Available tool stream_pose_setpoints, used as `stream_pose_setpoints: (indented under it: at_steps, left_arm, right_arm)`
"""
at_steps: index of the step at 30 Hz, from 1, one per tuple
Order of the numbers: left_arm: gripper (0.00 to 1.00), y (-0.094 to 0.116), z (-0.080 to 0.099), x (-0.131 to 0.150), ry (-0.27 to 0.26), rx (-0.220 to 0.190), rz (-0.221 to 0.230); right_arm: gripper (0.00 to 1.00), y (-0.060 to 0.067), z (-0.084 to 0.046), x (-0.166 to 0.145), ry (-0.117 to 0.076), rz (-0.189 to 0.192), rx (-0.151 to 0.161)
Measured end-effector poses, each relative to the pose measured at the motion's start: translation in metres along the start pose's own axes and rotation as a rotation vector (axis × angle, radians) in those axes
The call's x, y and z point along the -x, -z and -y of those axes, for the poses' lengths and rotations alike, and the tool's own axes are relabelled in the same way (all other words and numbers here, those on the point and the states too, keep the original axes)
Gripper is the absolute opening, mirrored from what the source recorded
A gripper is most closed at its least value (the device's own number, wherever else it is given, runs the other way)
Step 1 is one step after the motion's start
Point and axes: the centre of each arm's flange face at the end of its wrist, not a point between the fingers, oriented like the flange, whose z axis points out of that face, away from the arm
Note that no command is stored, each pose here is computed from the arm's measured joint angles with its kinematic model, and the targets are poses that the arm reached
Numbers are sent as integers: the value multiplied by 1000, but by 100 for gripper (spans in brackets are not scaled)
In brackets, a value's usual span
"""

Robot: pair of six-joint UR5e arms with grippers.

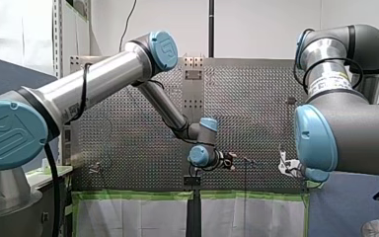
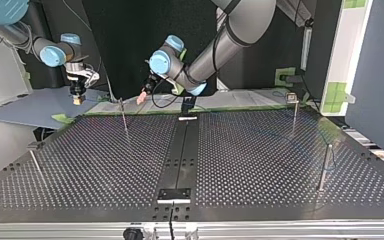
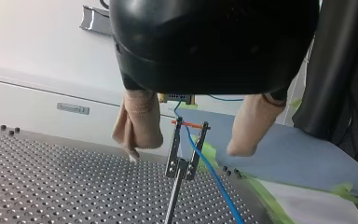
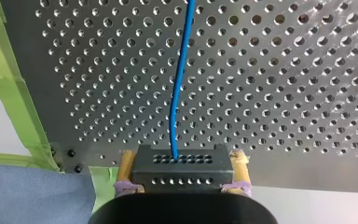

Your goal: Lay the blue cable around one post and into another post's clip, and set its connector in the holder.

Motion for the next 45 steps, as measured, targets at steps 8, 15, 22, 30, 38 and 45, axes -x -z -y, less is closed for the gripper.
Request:
stream_pose_setpoints:
  at_steps: [8, 15, 22, 30, 38, 45]
  left_arm:
    - [100, 0, -2, 0, 2, 2, 1]
    - [100, -1, -3, 0, 6, 10, 2]
    - [100, -1, -5, 0, 6, 15, 0]
    - [100, 10, -5, 9, -33, 55, -1]
    - [100, 33, 2, 38, -79, 114, 78]
    - [100, 57, 10, 65, -56, 138, 156]
  right_arm:
    - [0, 0, -2, 0, -4, -2, 3]
    - [0, -1, -3, -1, -9, -7, 4]
    - [0, -1, -4, 0, -11, -9, 5]
    - [0, 0, -4, 0, -12, -6, 4]
    - [0, 0, -3, 0, -17, -5, 5]
    - [0, 0, -2, 1, -33, -3, 3]
